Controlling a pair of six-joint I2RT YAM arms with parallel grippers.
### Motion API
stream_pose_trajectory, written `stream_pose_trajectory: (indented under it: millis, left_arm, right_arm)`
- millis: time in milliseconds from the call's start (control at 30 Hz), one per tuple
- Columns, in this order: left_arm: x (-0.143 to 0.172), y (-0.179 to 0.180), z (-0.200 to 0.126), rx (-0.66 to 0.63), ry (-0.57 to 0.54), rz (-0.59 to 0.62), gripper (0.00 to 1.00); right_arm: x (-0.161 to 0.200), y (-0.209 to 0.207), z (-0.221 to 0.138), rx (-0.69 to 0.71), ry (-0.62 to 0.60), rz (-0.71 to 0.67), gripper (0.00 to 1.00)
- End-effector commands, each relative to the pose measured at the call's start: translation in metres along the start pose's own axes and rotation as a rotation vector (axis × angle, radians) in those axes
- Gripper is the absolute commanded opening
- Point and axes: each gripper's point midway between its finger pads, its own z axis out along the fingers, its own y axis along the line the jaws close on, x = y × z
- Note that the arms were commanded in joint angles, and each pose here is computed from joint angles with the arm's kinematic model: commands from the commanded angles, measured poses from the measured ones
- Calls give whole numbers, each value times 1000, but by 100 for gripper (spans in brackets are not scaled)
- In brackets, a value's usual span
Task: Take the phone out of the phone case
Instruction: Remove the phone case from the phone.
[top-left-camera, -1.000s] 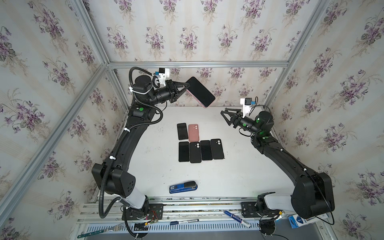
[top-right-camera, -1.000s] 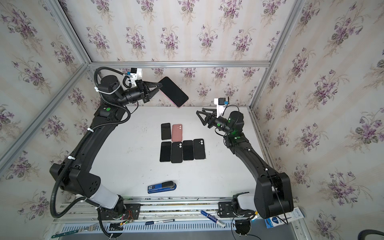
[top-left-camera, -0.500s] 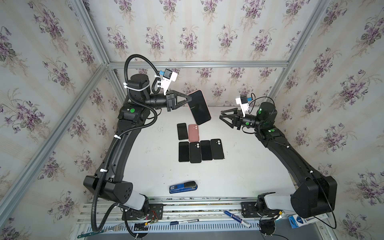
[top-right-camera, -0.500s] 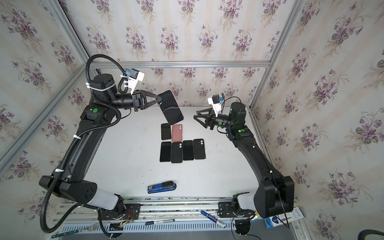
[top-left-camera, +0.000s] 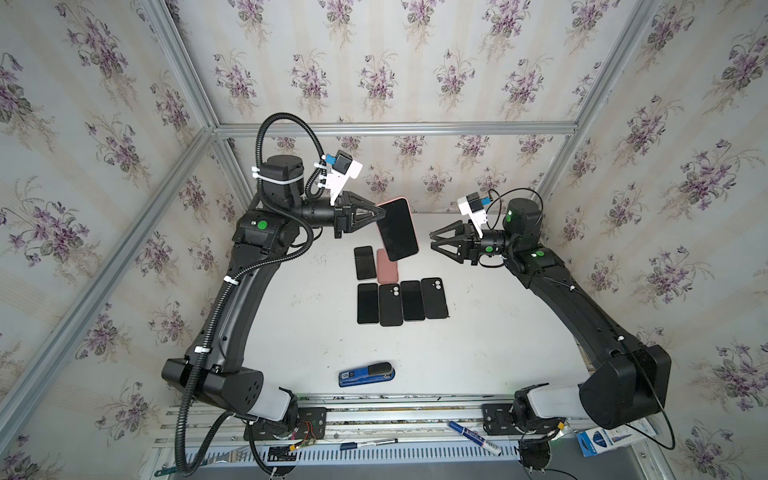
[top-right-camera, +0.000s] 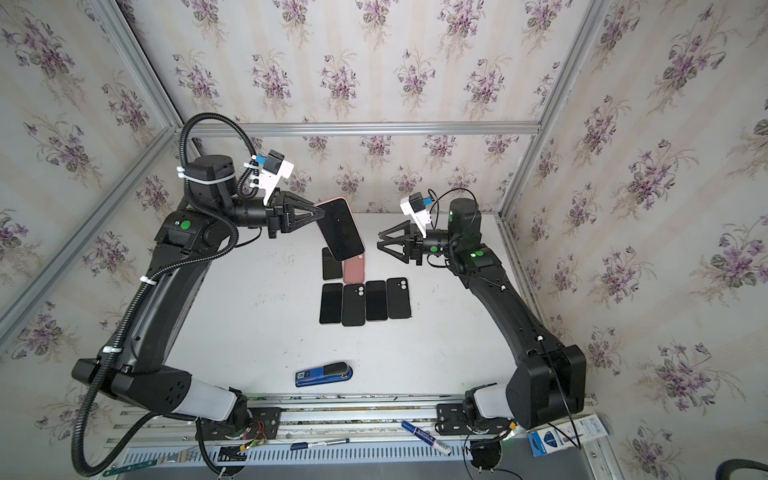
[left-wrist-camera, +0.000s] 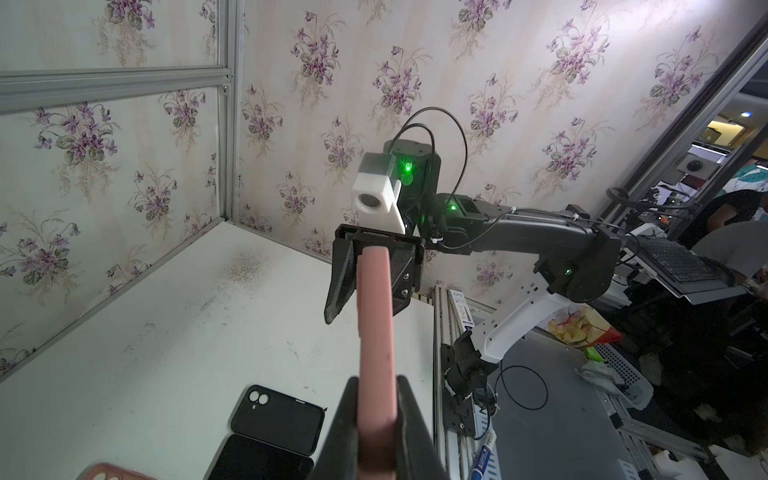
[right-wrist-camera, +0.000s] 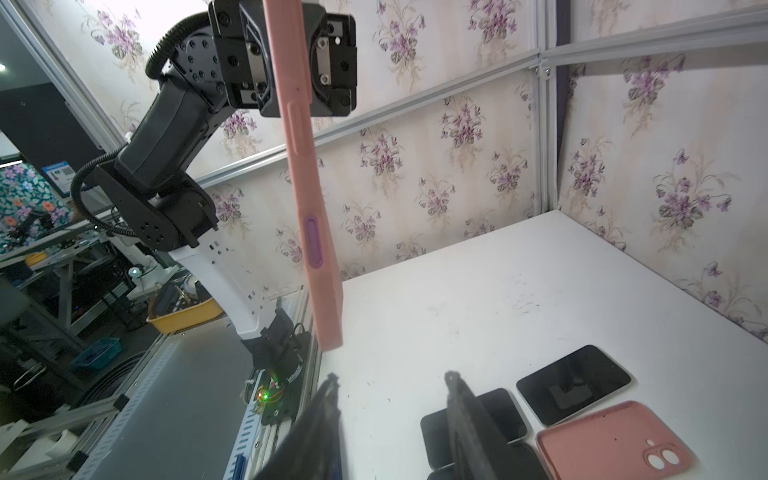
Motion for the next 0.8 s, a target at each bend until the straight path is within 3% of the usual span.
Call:
stream_pose_trajectory:
  millis: [0, 600, 767]
  left_arm:
    - [0, -4, -1, -4, 7, 62, 0]
    - [0, -9, 2, 7, 17, 72, 0]
    - [0, -9, 2, 5, 16, 75, 0]
  right_arm:
    - [1, 11, 5, -51, 21, -23, 45]
    - [10, 30, 30, -175, 48, 4, 37]
    - [10, 31, 31, -177, 47, 2, 31]
